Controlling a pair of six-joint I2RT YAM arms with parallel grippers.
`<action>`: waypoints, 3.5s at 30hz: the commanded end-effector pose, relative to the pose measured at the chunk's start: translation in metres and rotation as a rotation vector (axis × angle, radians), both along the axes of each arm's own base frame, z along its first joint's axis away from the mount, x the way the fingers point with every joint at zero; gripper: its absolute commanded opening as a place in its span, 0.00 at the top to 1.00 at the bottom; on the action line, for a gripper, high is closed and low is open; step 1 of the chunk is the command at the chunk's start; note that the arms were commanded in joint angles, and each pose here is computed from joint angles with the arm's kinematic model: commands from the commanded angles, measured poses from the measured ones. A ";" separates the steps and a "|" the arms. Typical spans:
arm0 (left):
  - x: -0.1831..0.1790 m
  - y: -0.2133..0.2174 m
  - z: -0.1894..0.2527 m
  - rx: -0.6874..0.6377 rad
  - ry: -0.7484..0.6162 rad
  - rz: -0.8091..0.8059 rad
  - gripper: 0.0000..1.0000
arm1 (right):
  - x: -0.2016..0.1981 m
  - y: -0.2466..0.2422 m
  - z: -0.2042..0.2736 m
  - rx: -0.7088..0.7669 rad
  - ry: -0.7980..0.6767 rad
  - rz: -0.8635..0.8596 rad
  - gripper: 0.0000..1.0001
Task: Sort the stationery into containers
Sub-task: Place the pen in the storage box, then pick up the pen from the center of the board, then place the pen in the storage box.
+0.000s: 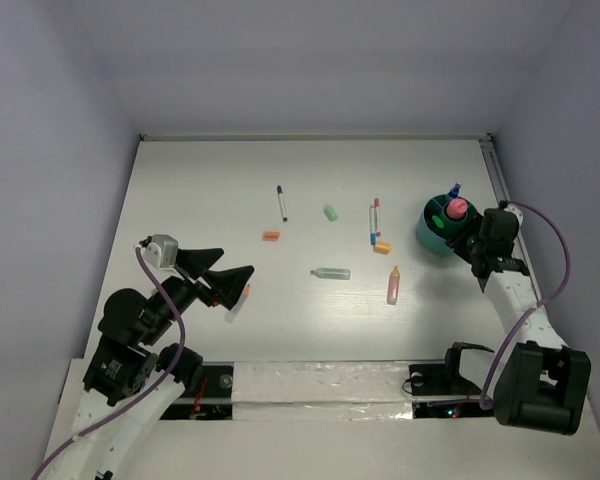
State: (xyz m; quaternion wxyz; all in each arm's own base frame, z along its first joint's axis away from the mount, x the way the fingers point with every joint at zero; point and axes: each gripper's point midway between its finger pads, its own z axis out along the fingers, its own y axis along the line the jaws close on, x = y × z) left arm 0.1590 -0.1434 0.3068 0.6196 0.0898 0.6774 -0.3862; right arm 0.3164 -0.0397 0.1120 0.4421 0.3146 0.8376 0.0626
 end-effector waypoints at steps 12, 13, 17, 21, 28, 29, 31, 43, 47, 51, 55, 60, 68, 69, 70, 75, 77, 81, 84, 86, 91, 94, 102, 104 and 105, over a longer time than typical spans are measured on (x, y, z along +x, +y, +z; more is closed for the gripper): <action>0.013 0.000 0.001 0.000 0.001 0.029 0.01 | 0.036 0.099 0.100 -0.027 -0.161 0.373 0.86; 0.017 -0.001 -0.002 0.005 0.018 0.032 0.01 | 0.043 0.121 0.106 -0.063 -0.164 0.443 0.89; 0.036 0.001 -0.016 0.029 0.088 0.085 0.03 | 0.081 0.155 0.069 -0.119 -0.031 0.557 0.86; 0.052 -0.002 -0.023 0.009 0.155 0.121 0.10 | 0.127 0.157 0.039 -0.194 0.040 0.548 0.69; 0.081 -0.014 -0.012 -0.065 0.205 0.147 0.35 | 0.182 0.153 -0.011 -0.304 0.164 0.540 0.60; 0.087 -0.017 -0.015 -0.075 0.230 0.148 0.35 | 0.184 0.153 -0.024 -0.310 0.189 0.545 0.60; 0.091 -0.023 -0.011 -0.097 0.225 0.129 0.35 | 0.195 0.156 -0.027 -0.315 0.176 0.548 0.60; 0.087 0.006 -0.021 0.078 0.220 0.242 0.29 | 0.207 0.154 -0.076 -0.329 0.256 0.539 0.68; 0.081 0.018 -0.028 0.138 0.204 0.272 0.26 | 0.201 0.151 -0.077 -0.329 0.284 0.525 0.70; 0.081 0.022 -0.043 0.163 0.207 0.289 0.24 | 0.192 0.151 -0.087 -0.332 0.320 0.517 0.78; 0.079 0.017 -0.049 0.173 0.211 0.260 0.24 | 0.196 0.148 -0.083 -0.338 0.305 0.484 1.00; 0.076 0.015 -0.047 0.167 0.199 0.239 0.23 | 0.224 0.151 -0.031 -0.339 0.131 0.426 1.00; 0.068 0.014 -0.039 0.138 0.166 0.214 0.22 | 0.218 0.150 0.147 -0.290 -0.329 0.334 1.00; 0.067 0.013 -0.038 0.135 0.164 0.212 0.23 | 0.213 0.144 0.163 -0.291 -0.374 0.302 1.00; 0.066 0.012 -0.037 0.134 0.159 0.205 0.22 | 0.203 0.138 0.161 -0.297 -0.381 0.282 1.00; 0.061 0.011 -0.032 0.121 0.138 0.188 0.22 | 0.129 0.074 0.212 -0.361 -0.532 0.000 1.00; 0.059 0.011 -0.028 0.114 0.124 0.182 0.21 | 0.098 0.041 0.186 -0.409 -0.488 -0.135 1.00; 0.057 0.008 -0.027 0.111 0.116 0.162 0.21 | 0.048 -0.003 0.177 -0.437 -0.522 -0.331 1.00; 0.055 0.005 -0.027 0.112 0.116 0.147 0.21 | 0.029 -0.033 0.169 -0.478 -0.501 -0.451 1.00; 0.055 0.006 -0.027 0.111 0.114 0.148 0.21 | 0.025 -0.051 0.162 -0.502 -0.481 -0.521 1.00; 0.055 0.006 -0.026 0.110 0.113 0.150 0.21 | 0.025 -0.066 0.155 -0.506 -0.482 -0.587 1.00; 0.056 0.006 -0.027 0.113 0.118 0.150 0.21 | 0.030 -0.071 0.145 -0.520 -0.453 -0.613 1.00; 0.057 0.003 -0.030 0.122 0.129 0.143 0.21 | 0.035 -0.076 0.125 -0.527 -0.432 -0.640 1.00; 0.057 0.003 -0.030 0.122 0.129 0.142 0.21 | 0.037 -0.076 0.122 -0.532 -0.429 -0.638 1.00; 0.057 0.003 -0.031 0.123 0.130 0.143 0.21 | 0.038 -0.076 0.122 -0.531 -0.431 -0.637 1.00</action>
